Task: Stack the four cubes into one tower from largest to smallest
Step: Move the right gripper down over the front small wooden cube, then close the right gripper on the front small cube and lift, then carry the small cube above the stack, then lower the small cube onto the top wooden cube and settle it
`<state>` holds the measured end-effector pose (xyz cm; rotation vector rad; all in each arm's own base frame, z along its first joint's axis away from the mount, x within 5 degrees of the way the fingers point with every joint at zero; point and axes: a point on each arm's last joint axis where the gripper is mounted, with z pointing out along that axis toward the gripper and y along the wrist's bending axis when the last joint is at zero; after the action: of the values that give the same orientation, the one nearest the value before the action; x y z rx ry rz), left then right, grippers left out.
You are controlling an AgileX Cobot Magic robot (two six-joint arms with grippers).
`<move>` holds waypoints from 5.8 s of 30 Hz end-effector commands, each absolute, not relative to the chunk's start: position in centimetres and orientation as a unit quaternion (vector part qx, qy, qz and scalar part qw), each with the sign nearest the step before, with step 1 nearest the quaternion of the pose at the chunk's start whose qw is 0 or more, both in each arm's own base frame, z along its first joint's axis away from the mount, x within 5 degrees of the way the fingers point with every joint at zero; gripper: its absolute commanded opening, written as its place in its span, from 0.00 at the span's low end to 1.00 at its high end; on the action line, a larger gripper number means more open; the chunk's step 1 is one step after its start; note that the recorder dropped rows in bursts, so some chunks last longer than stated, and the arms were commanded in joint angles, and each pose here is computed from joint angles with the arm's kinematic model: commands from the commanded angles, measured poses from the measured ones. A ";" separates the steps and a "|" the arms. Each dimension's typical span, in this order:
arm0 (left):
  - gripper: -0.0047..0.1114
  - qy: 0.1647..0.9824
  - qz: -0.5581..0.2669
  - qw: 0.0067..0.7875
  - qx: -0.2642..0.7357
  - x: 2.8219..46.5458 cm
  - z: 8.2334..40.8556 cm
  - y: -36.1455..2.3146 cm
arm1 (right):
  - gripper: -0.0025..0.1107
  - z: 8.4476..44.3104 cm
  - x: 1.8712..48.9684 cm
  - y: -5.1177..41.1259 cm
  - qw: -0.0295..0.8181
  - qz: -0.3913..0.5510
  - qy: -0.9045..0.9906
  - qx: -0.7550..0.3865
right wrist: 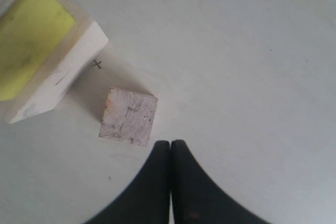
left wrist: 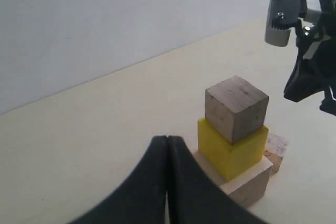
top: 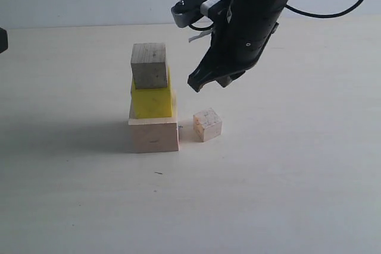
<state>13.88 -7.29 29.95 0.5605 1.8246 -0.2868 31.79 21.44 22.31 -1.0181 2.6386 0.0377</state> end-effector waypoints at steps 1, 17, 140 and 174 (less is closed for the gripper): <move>0.04 0.780 -0.122 0.567 0.236 14.0 29.8 -7.3 | 0.02 22.1 31.9 21.5 0.162 0.021 0.926 -0.341; 0.04 0.784 -0.123 0.559 0.239 13.9 29.6 -7.3 | 0.02 20.9 33.2 18.9 0.145 0.069 0.945 -0.285; 0.04 0.775 -0.133 0.578 0.219 14.1 30.0 -7.3 | 0.02 35.5 29.8 27.8 0.185 0.150 0.963 -0.124; 0.04 0.778 -0.147 0.574 0.207 14.1 30.0 -7.4 | 0.02 33.4 29.6 29.7 0.162 0.137 0.976 -0.047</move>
<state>13.94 -7.34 30.20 0.5016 1.8154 -0.3317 29.47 29.70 33.20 -0.1305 2.7993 0.3927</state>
